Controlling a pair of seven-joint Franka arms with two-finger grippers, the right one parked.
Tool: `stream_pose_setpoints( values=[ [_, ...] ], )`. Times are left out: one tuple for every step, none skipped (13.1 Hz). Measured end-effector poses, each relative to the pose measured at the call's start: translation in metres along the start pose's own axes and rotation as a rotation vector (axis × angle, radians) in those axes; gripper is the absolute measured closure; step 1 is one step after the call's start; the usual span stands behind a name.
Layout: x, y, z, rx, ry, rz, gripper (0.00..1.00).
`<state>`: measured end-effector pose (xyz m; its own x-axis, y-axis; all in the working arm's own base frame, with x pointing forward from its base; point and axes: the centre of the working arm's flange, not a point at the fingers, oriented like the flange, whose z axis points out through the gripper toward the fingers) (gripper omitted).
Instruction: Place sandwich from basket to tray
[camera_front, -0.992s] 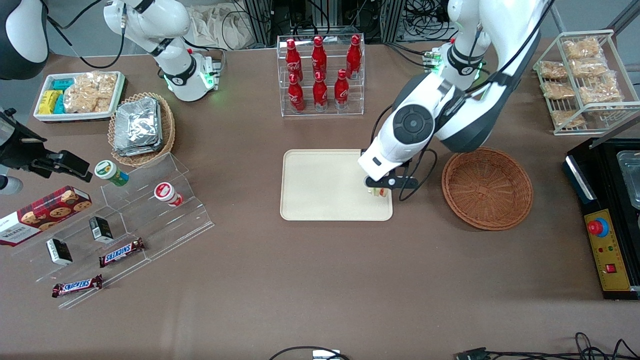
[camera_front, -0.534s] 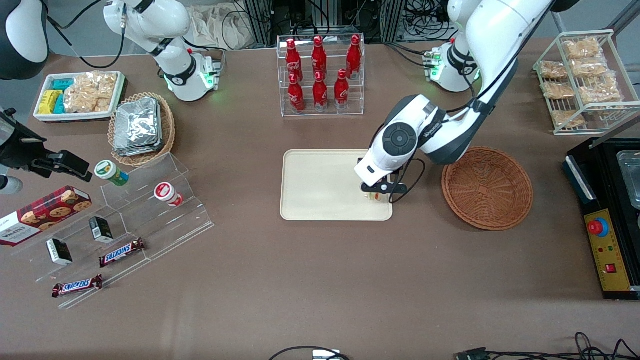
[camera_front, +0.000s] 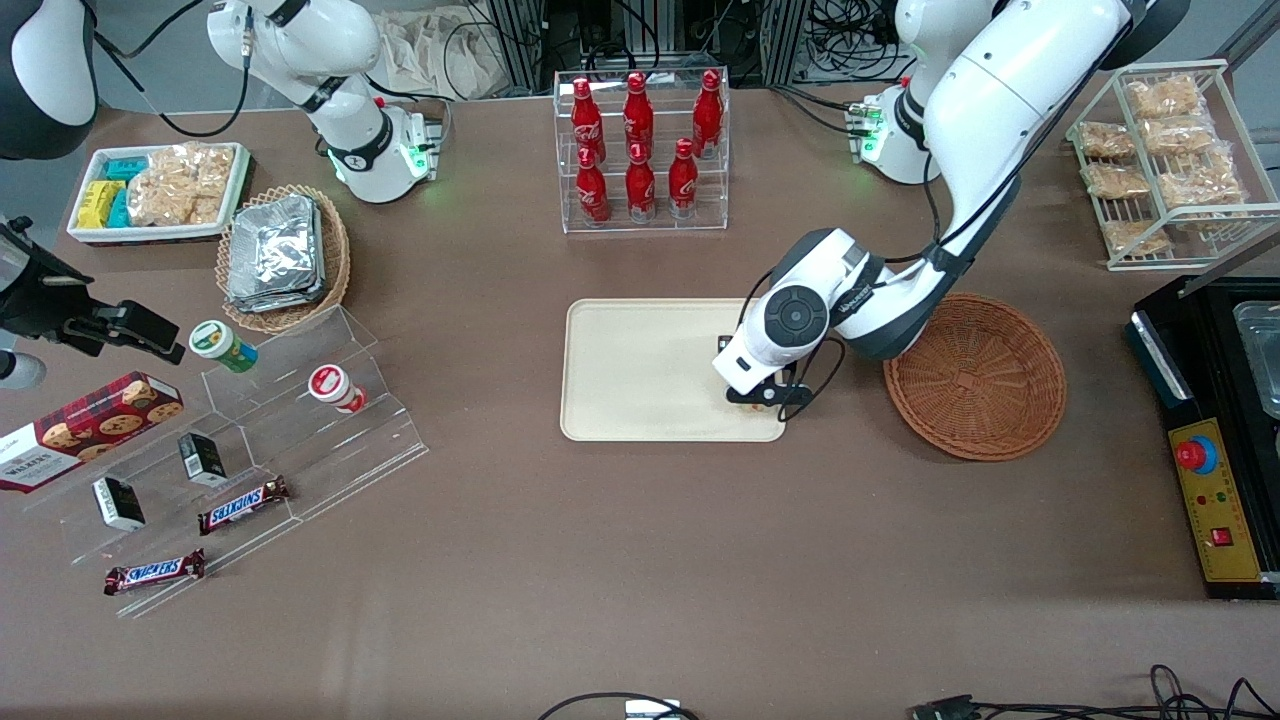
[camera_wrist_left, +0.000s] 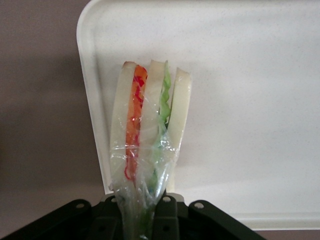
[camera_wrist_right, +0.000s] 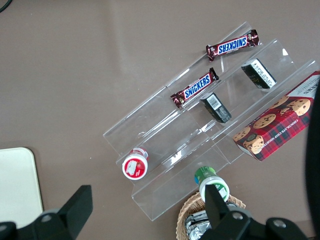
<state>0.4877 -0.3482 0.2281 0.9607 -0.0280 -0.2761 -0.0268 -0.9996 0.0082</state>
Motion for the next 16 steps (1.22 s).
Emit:
stream_pose_setpoints(
  values=[
    [0.000,0.000,0.000,0.000,-0.001,-0.006,0.81],
    [0.000,0.000,0.001,0.000,-0.001,-0.011,0.82],
    [0.001,-0.001,0.001,0.000,-0.002,-0.017,0.81],
    [0.002,-0.002,0.002,0.001,-0.003,-0.027,0.76],
    [0.003,-0.004,0.002,0.001,-0.003,-0.039,0.66],
    [0.004,-0.005,0.002,0.001,-0.002,-0.046,0.55],
    [0.005,-0.006,0.001,0.000,-0.001,-0.050,0.44],
    [0.005,-0.006,0.001,0.000,-0.001,-0.052,0.33],
    [0.005,-0.006,0.001,0.000,-0.001,-0.053,0.22],
    [0.005,-0.006,0.000,0.000,-0.001,-0.054,0.11],
    [0.006,-0.006,-0.002,0.001,0.000,-0.057,0.01],
    [0.007,-0.006,-0.006,0.006,-0.002,-0.059,0.00],
    [0.008,-0.007,-0.014,0.017,-0.007,-0.063,0.00],
    [0.011,-0.008,-0.030,0.033,-0.008,-0.068,0.00],
    [0.012,-0.009,-0.054,0.052,-0.003,-0.074,0.00],
    [0.012,-0.010,-0.085,0.067,0.013,-0.082,0.00]
  ],
)
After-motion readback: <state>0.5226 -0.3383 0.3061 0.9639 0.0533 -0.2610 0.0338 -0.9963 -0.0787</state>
